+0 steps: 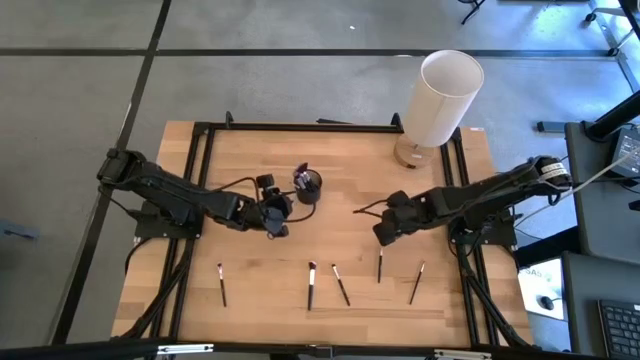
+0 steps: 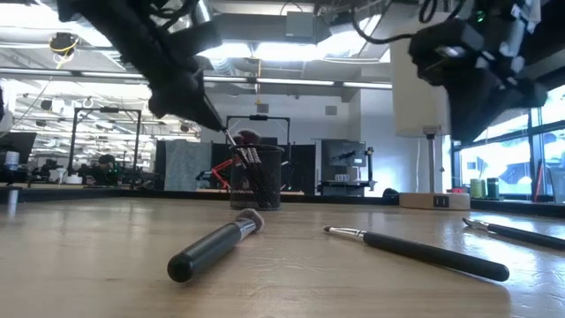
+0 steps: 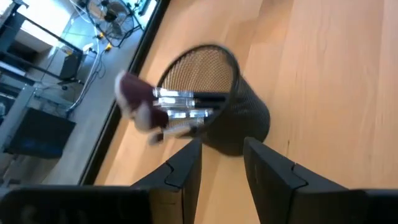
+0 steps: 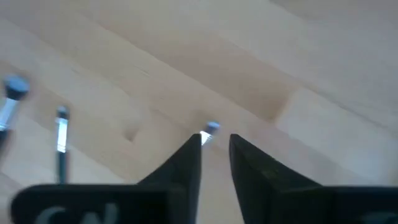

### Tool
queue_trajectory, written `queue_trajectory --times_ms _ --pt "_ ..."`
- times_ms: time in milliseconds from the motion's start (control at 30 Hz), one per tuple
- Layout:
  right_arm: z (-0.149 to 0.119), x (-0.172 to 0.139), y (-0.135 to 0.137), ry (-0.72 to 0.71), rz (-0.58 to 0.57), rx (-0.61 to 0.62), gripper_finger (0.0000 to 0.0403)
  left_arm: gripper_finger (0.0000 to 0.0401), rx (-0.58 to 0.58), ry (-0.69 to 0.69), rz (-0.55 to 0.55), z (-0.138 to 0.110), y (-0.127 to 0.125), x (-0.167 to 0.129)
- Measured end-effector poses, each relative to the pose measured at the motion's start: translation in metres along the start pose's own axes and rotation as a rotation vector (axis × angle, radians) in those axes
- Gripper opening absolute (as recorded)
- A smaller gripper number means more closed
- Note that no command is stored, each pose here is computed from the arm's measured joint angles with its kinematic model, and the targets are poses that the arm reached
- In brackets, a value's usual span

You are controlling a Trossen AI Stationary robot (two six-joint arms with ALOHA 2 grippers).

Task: Put items in baskets/containers
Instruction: Put the black eyeshadow brush into the black pen holder

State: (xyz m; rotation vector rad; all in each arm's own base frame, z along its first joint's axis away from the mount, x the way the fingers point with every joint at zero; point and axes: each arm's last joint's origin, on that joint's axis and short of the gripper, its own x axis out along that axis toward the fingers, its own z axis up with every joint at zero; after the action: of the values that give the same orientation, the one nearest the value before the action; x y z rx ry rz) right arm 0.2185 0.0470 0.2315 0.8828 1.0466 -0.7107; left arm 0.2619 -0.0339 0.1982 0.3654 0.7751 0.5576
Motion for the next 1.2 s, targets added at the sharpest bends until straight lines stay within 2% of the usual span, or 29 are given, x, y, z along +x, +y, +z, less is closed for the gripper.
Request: queue_trajectory --times_ms 100,200,300,567,700,933,1133,1200 --pt "-0.002 0.014 0.005 0.011 0.044 0.029 0.012 0.0116 -0.021 0.006 0.005 -0.005 -0.003 0.0" --pt "-0.006 0.033 0.006 0.058 0.002 0.072 0.0144 0.0116 -0.04 0.002 0.002 -0.006 -0.004 -0.001" --pt "-0.008 0.051 0.009 0.076 -0.058 0.079 0.0148 0.0116 -0.044 -0.005 -0.006 -0.006 -0.007 -0.003" --pt "-0.012 0.077 0.015 0.135 -0.086 0.065 0.0146 0.0116 -0.047 -0.023 -0.033 -0.007 -0.014 -0.011" --pt "-0.015 0.086 0.015 0.145 -0.117 0.053 0.0126 0.0116 -0.038 -0.031 -0.044 -0.007 -0.017 -0.014" --pt "-0.016 0.095 0.016 0.172 -0.138 -0.011 0.0065 0.0116 -0.069 -0.029 -0.047 -0.007 -0.018 -0.014" --pt "-0.016 0.094 0.016 0.166 -0.123 -0.046 0.0012 0.0116 -0.07 -0.028 -0.047 -0.007 -0.018 -0.014" --pt "-0.015 0.092 0.018 0.142 -0.108 -0.07 0.0007 0.0116 -0.07 -0.028 -0.047 -0.007 -0.018 -0.014"
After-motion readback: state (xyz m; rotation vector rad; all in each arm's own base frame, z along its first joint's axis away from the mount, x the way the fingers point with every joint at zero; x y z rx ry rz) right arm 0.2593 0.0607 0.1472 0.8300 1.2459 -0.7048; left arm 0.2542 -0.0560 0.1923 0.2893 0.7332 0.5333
